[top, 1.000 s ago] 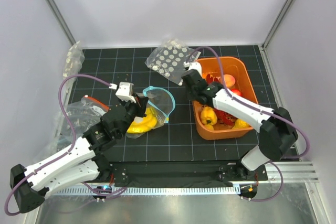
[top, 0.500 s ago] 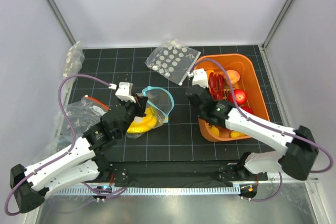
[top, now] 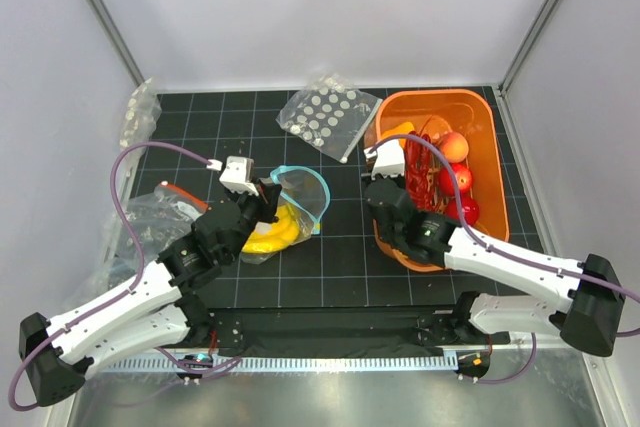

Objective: Place the food in the zip-top bag and seal the zipper
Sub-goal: Adjust the bin at the center of the board.

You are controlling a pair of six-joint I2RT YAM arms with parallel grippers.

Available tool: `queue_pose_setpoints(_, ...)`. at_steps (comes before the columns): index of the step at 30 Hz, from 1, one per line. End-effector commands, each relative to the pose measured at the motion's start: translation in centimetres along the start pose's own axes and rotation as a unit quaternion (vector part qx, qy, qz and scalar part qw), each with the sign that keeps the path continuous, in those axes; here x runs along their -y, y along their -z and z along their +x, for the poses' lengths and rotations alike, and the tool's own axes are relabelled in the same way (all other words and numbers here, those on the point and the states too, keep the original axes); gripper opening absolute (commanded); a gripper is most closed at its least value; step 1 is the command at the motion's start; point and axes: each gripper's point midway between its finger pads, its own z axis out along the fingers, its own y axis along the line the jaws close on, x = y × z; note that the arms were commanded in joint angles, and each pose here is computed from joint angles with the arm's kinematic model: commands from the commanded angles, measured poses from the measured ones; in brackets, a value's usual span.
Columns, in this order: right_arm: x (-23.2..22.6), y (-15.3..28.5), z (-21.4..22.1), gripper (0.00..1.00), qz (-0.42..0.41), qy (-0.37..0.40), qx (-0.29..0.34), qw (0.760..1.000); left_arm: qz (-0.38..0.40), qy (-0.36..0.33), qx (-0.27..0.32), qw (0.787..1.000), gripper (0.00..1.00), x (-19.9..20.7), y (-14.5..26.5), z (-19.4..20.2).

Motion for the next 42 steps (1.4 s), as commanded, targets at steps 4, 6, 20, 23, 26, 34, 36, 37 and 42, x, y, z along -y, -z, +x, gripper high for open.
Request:
queue_pose_setpoints(4, -0.8, -1.5, -2.1, 0.01, 0.045, -0.029, 0.02, 0.998, -0.003, 0.006, 0.029, 1.0, 0.0, 0.0, -0.2, -1.4)
queue_pose_setpoints(6, -1.5, -2.2, -1.4, 0.01, 0.046, -0.017, -0.001, 0.999, -0.003, 0.005, 0.028, 1.0, 0.01, 0.1, -0.3, -1.3)
queue_pose_setpoints(20, -3.2, -6.5, 4.5, 0.02, -0.036, -0.064, -0.155, 0.985, -0.001, 0.007, 0.025, 1.0, 0.0, 0.1, -0.3, -1.2)
queue_pose_setpoints(23, -3.8, -6.2, 5.0, 0.07, -0.055, -0.051, -0.175, 0.982, 0.0, 0.008, 0.025, 1.0, 0.0, 0.1, -0.2, -1.2)
queue_pose_setpoints(26, -4.2, -6.1, 5.0, 0.15, -0.063, -0.047, -0.186, 0.979, 0.0, 0.007, 0.025, 1.0, 0.0, 0.1, -0.2, -1.2)
queue_pose_setpoints(34, -2.8, -4.5, 1.5, 0.81, -0.077, -0.069, -0.142, 0.984, 0.005, 0.009, 0.026, 1.0, 0.01, 0.3, -0.1, -1.4)
queue_pose_setpoints(36, -1.8, -2.8, -1.1, 0.84, -0.097, -0.088, -0.109, 0.985, 0.008, 0.009, 0.026, 1.0, 0.0, 0.4, 0.0, -1.4)
queue_pose_setpoints(37, -1.2, -2.2, -2.0, 0.85, -0.102, -0.095, -0.093, 0.986, 0.009, 0.009, 0.026, 1.0, 0.01, 0.4, 0.0, -1.5)
queue_pose_setpoints(42, 3.3, -0.9, -4.2, 0.91, -0.037, -0.137, -0.043, 0.989, 0.008, 0.012, 0.03, 0.999, 0.0, 0.3, 0.2, -1.6)
